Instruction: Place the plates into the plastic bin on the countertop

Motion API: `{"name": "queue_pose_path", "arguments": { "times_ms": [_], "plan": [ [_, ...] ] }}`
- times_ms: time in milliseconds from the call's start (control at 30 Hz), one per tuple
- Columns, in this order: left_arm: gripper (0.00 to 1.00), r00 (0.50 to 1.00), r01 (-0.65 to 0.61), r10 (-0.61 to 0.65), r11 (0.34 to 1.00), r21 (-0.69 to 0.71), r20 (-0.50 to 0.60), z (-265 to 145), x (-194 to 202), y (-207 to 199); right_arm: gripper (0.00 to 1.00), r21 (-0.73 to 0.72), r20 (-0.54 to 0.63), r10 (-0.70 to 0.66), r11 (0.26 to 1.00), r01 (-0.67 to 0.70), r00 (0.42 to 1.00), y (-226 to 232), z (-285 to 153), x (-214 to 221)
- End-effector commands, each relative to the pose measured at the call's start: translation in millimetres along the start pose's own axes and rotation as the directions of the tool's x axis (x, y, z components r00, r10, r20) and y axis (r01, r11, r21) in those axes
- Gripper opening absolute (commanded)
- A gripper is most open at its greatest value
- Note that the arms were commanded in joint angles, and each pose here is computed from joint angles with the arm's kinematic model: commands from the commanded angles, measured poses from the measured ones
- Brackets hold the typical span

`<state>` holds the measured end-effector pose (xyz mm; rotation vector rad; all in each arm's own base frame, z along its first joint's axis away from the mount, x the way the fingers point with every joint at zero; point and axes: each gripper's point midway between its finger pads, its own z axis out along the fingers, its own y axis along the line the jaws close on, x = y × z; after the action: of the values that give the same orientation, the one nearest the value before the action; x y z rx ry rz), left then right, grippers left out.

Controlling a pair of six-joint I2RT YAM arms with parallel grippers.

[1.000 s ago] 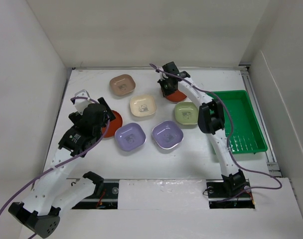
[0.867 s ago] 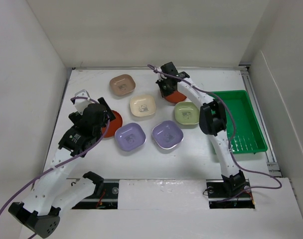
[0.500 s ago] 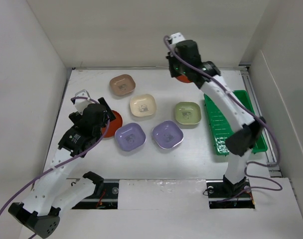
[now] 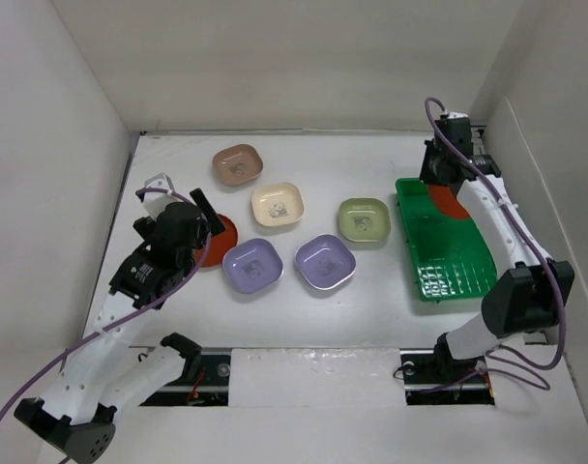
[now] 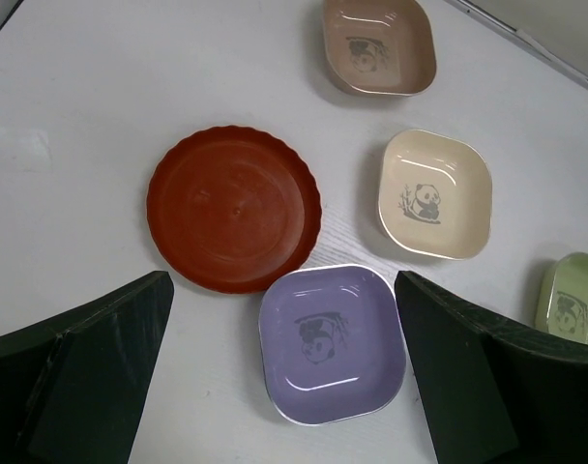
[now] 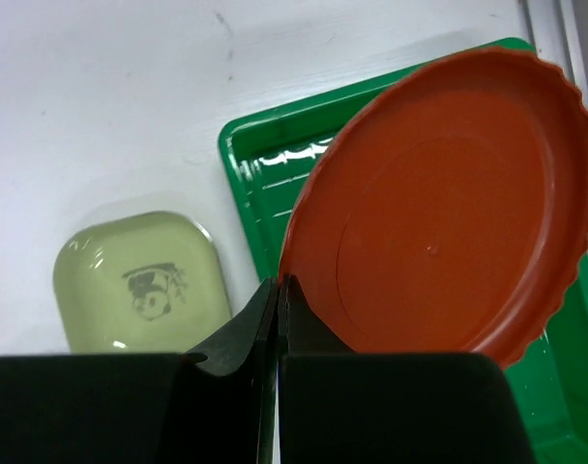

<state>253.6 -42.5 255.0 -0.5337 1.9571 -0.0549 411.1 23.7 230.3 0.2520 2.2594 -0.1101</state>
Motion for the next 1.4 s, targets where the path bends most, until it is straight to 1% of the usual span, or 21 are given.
{"name": "queue_pose_path", "arguments": {
  "times_ms": [0,167,300,367,400,433,467,567,600,733,800,833,867,900,933,1000,1133,1167,1200,1267,1367],
  "plan": [
    [1.00,1.000,0.005,-0.006,1.000,0.027,0.017,-1,-4,-5,0.00,-0.014,0.045,0.036,0.999,-0.035,0.998,-4,16,-20],
    [1.00,1.000,-0.009,0.009,1.000,0.022,0.011,0,-1,-3,0.00,-0.010,-0.049,0.056,0.998,-0.057,0.997,-10,53,-1],
    [1.00,1.000,-0.014,0.014,1.000,0.018,0.005,2,1,-3,0.00,-0.018,-0.061,0.057,0.998,-0.058,0.997,-3,65,3],
    [1.00,1.000,-0.014,0.014,1.000,0.017,0.005,2,1,-3,0.04,-0.015,-0.071,0.064,0.998,-0.065,0.995,-2,69,6],
    [1.00,1.000,-0.014,0.014,1.000,0.017,0.005,2,1,-3,0.09,-0.015,-0.071,0.064,0.998,-0.065,0.995,-2,69,7],
    [1.00,1.000,-0.014,0.014,1.000,0.017,0.005,2,1,-3,0.23,-0.003,-0.068,0.075,0.997,-0.075,0.995,-4,69,6],
    [1.00,1.000,-0.014,0.014,1.000,0.017,0.005,2,1,-3,0.56,-0.017,-0.060,0.066,0.998,-0.067,0.996,3,65,5],
    [1.00,1.000,-0.020,0.020,1.000,0.006,0.005,4,1,-2,0.66,-0.002,-0.047,0.043,0.999,-0.043,0.998,9,56,4],
    [1.00,1.000,-0.011,0.011,1.000,-0.002,0.010,4,0,-1,0.68,-0.009,-0.010,0.045,0.999,-0.045,0.999,12,45,-7],
    [1.00,1.000,-0.019,0.020,0.999,-0.048,0.011,6,2,7,0.72,-0.005,0.020,0.036,0.999,-0.036,0.999,20,28,-16],
    [1.00,1.000,-0.016,0.015,0.996,-0.090,-0.004,11,4,9,0.74,-0.076,0.033,0.013,0.997,-0.011,0.999,43,12,-15],
    [1.00,1.000,-0.024,0.024,0.991,-0.131,-0.004,13,6,14,0.78,-0.121,0.065,0.012,0.993,-0.004,0.998,55,-3,-20],
    [1.00,1.000,-0.021,0.018,0.984,-0.176,-0.019,16,9,18,0.87,-0.205,0.097,-0.006,0.978,0.026,0.995,81,-22,-18],
    [1.00,1.000,0.013,-0.011,0.982,-0.191,0.010,15,2,19,0.87,-0.268,0.094,-0.025,0.962,0.049,0.995,101,-24,-9],
    [1.00,1.000,-0.017,0.014,0.969,-0.247,-0.016,18,9,27,0.96,-0.358,0.138,-0.047,0.929,0.095,0.989,122,-44,-10],
    [1.00,1.000,-0.004,0.005,0.947,-0.321,0.003,21,7,39,0.98,-0.521,0.180,-0.087,0.836,0.170,0.980,180,-75,8],
    [1.00,0.998,0.038,-0.055,0.925,-0.379,-0.034,39,1,59,0.98,-0.582,0.152,-0.203,0.773,0.253,0.967,238,-95,40],
    [1.00,0.996,0.036,-0.063,0.924,-0.380,-0.058,47,3,61,0.96,-0.588,0.128,-0.223,0.768,0.255,0.967,247,-90,53],
    [1.00,0.984,0.087,-0.136,0.928,-0.363,-0.112,56,7,66,0.96,-0.600,0.140,-0.222,0.757,0.261,0.965,253,-95,54],
    [1.00,0.967,0.122,-0.192,0.926,-0.356,-0.169,72,22,72,0.96,-0.623,0.149,-0.223,0.735,0.267,0.963,265,-104,61],
    [1.00,0.942,0.180,-0.282,0.882,-0.436,-0.181,81,46,84,0.96,-0.660,0.173,-0.227,0.696,0.284,0.958,271,-123,72]
  ]
}}
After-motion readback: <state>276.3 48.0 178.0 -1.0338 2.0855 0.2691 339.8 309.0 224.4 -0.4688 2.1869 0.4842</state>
